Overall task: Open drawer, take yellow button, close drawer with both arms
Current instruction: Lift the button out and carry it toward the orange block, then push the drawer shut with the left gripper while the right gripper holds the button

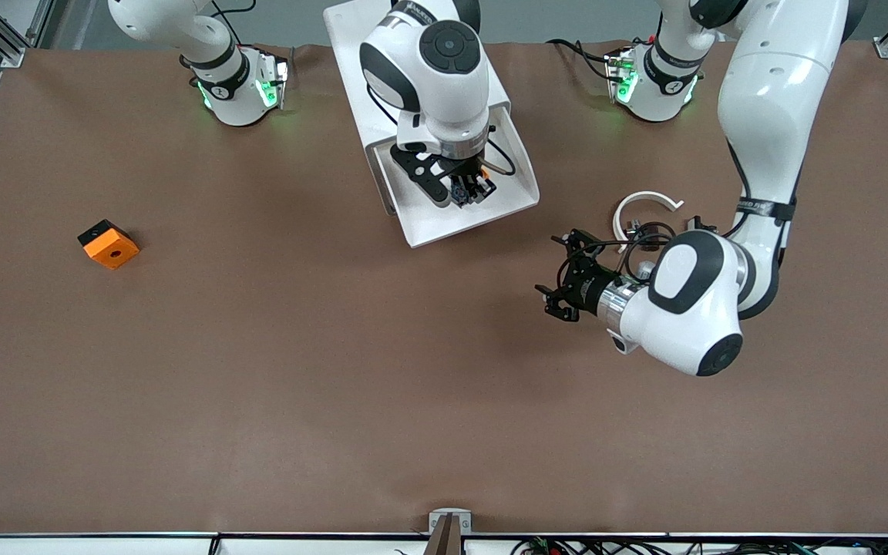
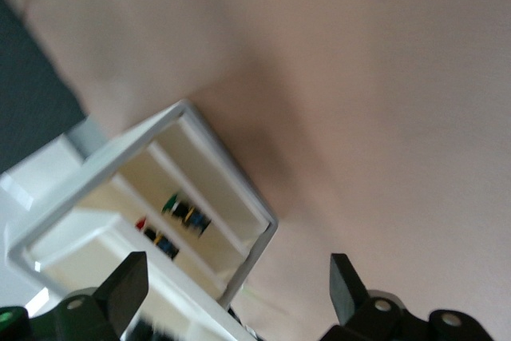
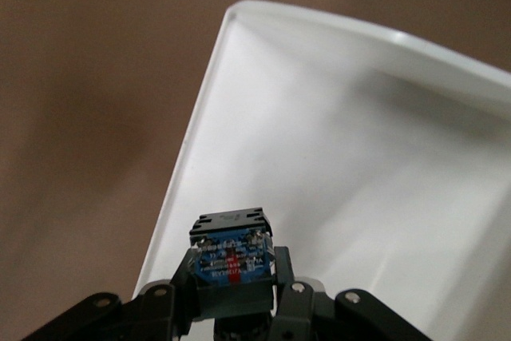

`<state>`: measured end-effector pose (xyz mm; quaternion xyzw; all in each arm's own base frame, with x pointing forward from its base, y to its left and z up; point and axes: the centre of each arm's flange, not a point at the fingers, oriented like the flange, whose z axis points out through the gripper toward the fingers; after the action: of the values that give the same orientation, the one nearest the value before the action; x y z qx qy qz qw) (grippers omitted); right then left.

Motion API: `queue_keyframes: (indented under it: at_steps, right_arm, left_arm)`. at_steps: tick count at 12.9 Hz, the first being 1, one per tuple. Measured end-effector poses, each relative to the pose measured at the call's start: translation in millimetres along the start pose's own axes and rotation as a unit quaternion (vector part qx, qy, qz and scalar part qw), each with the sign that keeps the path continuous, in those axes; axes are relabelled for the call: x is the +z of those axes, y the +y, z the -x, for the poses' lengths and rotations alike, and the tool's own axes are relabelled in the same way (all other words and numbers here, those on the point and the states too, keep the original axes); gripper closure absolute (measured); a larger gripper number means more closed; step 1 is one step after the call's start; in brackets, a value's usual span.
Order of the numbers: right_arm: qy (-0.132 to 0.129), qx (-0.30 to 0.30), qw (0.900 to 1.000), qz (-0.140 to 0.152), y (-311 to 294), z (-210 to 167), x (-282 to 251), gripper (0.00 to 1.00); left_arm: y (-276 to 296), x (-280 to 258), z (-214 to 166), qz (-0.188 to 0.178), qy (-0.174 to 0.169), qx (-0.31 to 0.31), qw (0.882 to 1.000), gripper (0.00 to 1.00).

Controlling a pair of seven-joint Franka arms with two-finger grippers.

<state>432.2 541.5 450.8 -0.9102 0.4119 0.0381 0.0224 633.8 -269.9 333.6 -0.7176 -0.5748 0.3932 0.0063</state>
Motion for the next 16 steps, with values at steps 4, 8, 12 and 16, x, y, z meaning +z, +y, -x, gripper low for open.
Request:
queue_keyframes:
  at_steps: [4, 8, 12, 16]
  right_arm:
    - [-0.005, -0.118, 0.993, 0.026, 7.4, -99.1, -90.4, 0.59]
    - [-0.017, -0.239, 0.967, 0.087, 58.2, -274.6, -106.5, 0.59]
    - [-0.020, -0.291, 0.952, 0.088, 103.6, -390.7, -76.1, 0.59]
    - [-0.002, -0.308, 0.950, 0.057, 155.0, -472.7, -18.8, 0.59]
  left_arm:
    - [2.2, -8.9, -2.1, 0.029, 0.065, 0.139, 0.988, 0.00]
    - [3.4, -14.0, 7.9, 0.040, 0.148, 0.250, 0.956, 0.00]
    - [0.0, -27.5, 18.5, 0.064, 0.173, 0.271, 0.945, 0.00]
    - [-19.7, -22.9, 70.1, 0.052, 0.262, 0.330, 0.905, 0.00]
